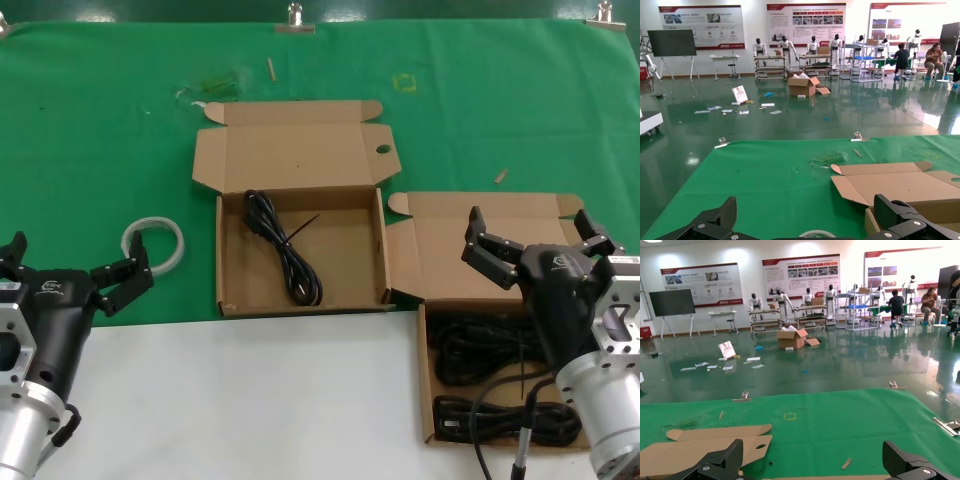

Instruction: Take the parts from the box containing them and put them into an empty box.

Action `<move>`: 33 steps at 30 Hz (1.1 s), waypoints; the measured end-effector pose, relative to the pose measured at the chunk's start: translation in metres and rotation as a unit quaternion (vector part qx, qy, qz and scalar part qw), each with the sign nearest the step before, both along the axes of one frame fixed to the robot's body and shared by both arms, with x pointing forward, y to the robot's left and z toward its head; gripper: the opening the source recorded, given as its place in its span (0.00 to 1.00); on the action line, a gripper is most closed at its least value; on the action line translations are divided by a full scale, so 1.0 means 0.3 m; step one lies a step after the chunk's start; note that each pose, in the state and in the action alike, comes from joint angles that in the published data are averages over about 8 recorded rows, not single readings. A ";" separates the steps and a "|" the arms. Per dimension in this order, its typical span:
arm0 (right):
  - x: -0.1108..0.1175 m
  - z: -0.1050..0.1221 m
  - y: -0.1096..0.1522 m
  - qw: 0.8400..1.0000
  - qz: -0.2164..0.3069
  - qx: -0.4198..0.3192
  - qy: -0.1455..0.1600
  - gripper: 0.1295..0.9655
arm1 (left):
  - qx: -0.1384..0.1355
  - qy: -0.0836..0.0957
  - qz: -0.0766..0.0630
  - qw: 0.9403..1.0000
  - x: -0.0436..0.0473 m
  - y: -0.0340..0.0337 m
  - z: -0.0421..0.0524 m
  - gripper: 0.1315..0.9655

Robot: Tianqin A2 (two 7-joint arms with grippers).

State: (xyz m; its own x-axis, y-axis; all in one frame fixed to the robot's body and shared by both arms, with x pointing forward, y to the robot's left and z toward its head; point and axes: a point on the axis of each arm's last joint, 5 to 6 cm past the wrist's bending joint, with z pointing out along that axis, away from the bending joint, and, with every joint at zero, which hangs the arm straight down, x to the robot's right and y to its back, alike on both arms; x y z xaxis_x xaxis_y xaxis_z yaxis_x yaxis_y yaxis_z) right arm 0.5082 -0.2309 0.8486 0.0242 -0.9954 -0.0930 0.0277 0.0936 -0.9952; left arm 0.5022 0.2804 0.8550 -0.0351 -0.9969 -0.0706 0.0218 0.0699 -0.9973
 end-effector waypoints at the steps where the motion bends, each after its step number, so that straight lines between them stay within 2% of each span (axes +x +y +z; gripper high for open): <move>1: 0.000 0.000 0.000 1.000 0.000 0.000 0.000 1.00 | 0.000 0.000 0.000 1.000 0.000 0.000 0.000 1.00; 33: 0.000 0.000 0.000 1.000 0.000 0.000 0.000 1.00 | 0.000 0.000 0.000 1.000 0.000 0.000 0.000 1.00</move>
